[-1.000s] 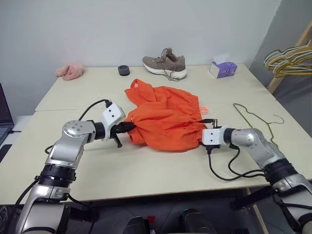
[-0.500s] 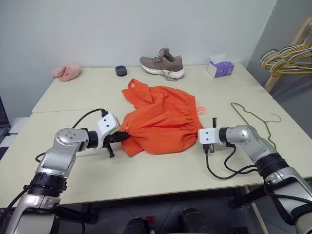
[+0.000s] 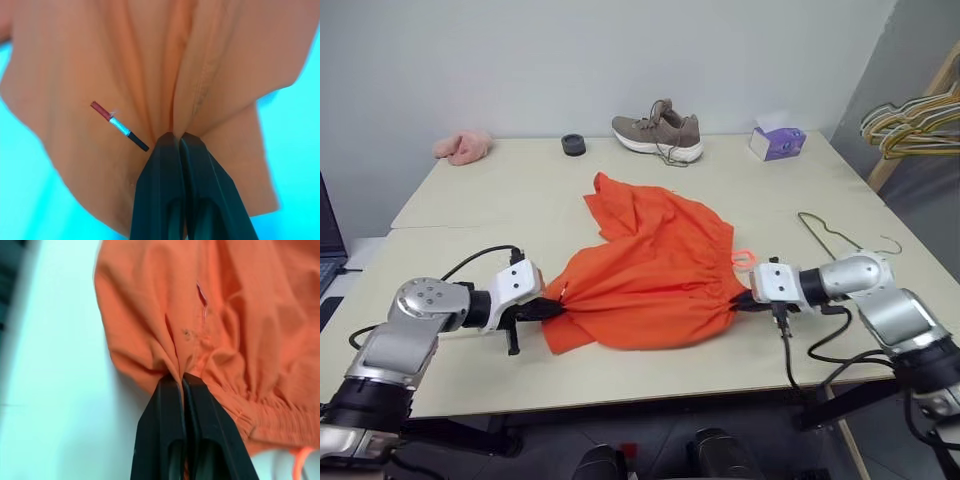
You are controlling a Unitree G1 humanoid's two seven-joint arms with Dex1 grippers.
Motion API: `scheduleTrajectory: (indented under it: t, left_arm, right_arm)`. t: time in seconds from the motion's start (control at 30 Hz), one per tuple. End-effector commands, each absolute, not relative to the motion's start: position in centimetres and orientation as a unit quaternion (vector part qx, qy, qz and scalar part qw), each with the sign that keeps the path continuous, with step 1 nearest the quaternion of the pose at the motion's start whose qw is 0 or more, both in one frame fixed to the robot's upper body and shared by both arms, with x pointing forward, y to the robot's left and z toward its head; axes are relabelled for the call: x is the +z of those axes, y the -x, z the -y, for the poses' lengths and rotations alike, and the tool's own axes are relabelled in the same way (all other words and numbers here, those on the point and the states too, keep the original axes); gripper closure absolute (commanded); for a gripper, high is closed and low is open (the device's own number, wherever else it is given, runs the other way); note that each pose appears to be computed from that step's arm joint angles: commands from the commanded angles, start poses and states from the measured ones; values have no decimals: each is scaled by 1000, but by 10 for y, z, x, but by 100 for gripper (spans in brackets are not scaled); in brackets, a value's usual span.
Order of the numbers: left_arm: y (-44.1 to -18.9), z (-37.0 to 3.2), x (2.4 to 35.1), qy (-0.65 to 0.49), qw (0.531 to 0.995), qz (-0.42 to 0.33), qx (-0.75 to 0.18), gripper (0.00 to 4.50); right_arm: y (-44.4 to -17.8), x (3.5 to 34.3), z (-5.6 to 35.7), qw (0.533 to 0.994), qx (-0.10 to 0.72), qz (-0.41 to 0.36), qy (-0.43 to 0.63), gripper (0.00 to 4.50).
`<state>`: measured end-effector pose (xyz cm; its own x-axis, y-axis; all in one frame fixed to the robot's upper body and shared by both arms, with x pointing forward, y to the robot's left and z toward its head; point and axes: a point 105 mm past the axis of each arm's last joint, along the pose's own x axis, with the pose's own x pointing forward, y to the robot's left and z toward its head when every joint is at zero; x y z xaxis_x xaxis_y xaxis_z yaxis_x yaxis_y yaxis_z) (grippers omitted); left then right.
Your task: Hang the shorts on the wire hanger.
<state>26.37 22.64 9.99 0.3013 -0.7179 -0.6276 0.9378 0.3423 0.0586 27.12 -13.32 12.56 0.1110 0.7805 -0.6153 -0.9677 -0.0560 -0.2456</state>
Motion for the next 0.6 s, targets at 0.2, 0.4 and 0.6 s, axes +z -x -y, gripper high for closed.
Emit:
scheduleTrajectory:
  t: [0.2, 0.4, 0.6]
  left_arm:
    - [-296, -211, 207, -129, 831, -120, -527, 450]
    - [-382, -201, 203, -194, 873, -74, -442, 450]
    - [-463, -186, 245, -239, 938, 1, -252, 450]
  right_arm:
    - [-282, 224, 124, 756, 633, -109, 127, 448]
    - [-388, 219, 147, 861, 478, -137, 103, 448]
    - [-462, 247, 140, 889, 319, -49, 324, 448]
